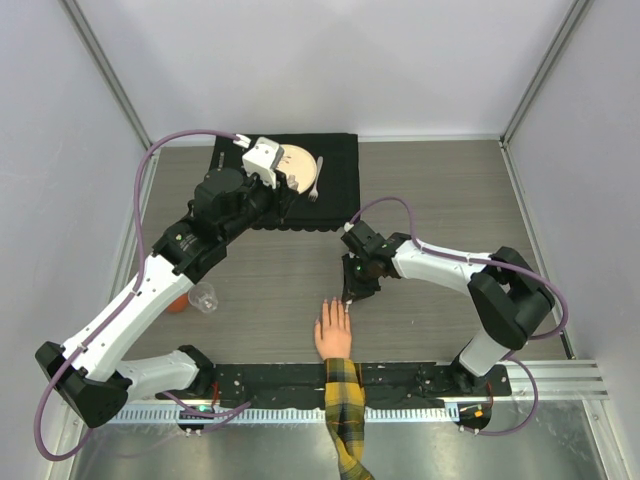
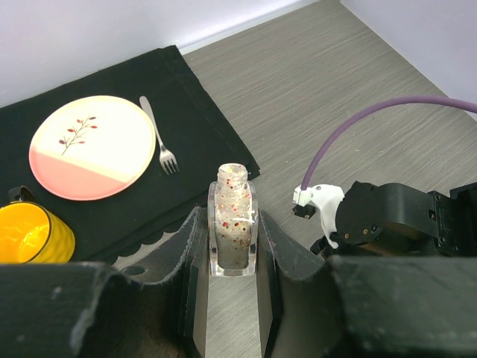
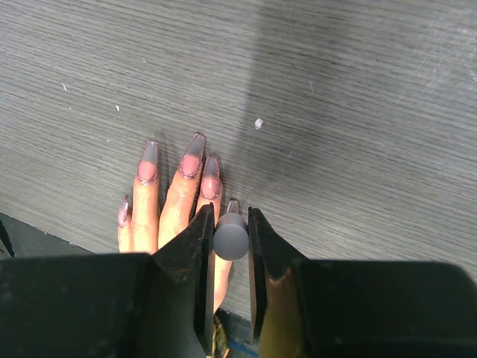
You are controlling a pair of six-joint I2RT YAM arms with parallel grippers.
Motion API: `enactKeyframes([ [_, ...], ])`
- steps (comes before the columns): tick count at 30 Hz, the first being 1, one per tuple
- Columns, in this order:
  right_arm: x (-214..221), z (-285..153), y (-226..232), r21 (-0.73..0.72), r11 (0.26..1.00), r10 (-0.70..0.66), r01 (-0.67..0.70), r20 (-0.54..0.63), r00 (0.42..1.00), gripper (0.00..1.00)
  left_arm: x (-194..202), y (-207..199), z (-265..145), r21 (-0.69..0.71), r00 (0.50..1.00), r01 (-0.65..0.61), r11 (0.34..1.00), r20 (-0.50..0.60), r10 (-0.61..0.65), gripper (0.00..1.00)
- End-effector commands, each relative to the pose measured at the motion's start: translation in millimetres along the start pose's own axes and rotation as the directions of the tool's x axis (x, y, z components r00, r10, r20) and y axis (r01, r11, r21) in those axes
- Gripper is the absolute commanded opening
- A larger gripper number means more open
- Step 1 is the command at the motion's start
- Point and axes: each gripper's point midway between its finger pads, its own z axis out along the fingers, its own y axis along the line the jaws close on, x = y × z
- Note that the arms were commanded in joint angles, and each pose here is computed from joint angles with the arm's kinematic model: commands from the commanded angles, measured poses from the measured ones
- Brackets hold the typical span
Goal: Paint the nails
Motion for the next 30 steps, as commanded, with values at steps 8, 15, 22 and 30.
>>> enactKeyframes([
  [8, -8, 1, 4, -0.011, 1.000, -0.006, 0.006, 0.020, 1.000, 0.01, -41, -5, -5, 0.017, 0.992, -0.012, 1.000, 0.125, 0.010, 0.00],
  [15, -15, 2, 5, -0.010, 1.000, -0.004, 0.005, 0.031, 1.000, 0.01, -41, -4, -5, 0.014, 0.992, -0.021, 1.000, 0.122, 0.019, 0.00],
  [22, -23, -1, 7, -0.015, 1.000, -0.010, 0.011, 0.052, 0.999, 0.01, -42, -4, -3, 0.011, 0.992, -0.030, 0.999, 0.122, 0.028, 0.00],
  [30, -24, 0, 10, -0.026, 1.000, -0.012, 0.014, 0.048, 0.999, 0.01, -41, -3, -3, 0.009, 0.992, -0.030, 1.000, 0.121, 0.028, 0.00],
])
